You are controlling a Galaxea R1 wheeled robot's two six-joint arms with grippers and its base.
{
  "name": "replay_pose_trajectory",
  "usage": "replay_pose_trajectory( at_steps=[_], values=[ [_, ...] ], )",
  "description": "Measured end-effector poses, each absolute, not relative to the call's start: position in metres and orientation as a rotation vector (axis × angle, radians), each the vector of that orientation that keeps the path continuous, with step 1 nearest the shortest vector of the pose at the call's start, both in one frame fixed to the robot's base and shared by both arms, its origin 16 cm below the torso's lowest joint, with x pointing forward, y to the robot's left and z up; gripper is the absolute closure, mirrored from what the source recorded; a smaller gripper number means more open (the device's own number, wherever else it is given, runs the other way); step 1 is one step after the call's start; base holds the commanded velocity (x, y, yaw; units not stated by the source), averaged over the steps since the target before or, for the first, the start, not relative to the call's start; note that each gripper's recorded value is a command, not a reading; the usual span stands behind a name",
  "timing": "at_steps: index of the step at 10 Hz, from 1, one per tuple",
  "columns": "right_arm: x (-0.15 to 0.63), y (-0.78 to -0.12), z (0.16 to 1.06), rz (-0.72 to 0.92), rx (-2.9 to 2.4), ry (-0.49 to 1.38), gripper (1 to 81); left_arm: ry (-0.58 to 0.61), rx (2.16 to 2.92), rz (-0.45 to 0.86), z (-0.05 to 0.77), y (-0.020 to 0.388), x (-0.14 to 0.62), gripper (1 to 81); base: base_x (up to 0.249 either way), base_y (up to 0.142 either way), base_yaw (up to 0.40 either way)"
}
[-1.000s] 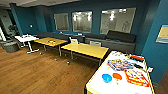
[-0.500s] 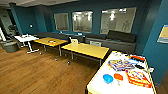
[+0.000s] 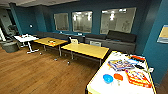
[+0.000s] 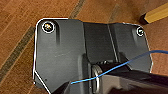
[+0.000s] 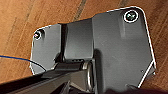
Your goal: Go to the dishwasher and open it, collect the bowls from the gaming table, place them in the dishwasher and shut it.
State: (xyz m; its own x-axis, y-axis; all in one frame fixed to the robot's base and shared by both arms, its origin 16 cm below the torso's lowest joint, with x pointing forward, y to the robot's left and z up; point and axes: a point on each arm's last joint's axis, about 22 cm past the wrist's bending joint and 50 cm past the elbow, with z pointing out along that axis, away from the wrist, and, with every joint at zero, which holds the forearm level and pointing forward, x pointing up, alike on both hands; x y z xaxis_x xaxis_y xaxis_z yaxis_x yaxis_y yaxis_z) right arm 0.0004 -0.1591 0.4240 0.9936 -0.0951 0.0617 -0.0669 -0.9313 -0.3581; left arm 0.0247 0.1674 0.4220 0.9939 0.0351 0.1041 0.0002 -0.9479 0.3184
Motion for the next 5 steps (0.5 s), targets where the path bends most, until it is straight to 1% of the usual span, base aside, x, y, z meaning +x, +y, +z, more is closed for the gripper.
replay_pose_trajectory(
  at_steps=[2,5],
  values=[
    [0.0004,-0.1591,0.4240,-0.110,-2.774,0.117,1.0,0.024,2.814,0.151,0.4219,0.1674,0.0240,1.0,0.000,0.000,-0.127],
    [0.0007,-0.1588,0.4240,-0.110,-2.773,0.117,1.0,0.025,2.819,0.151,0.4214,0.1722,0.0237,1.0,0.000,0.000,-0.266]
  ],
)
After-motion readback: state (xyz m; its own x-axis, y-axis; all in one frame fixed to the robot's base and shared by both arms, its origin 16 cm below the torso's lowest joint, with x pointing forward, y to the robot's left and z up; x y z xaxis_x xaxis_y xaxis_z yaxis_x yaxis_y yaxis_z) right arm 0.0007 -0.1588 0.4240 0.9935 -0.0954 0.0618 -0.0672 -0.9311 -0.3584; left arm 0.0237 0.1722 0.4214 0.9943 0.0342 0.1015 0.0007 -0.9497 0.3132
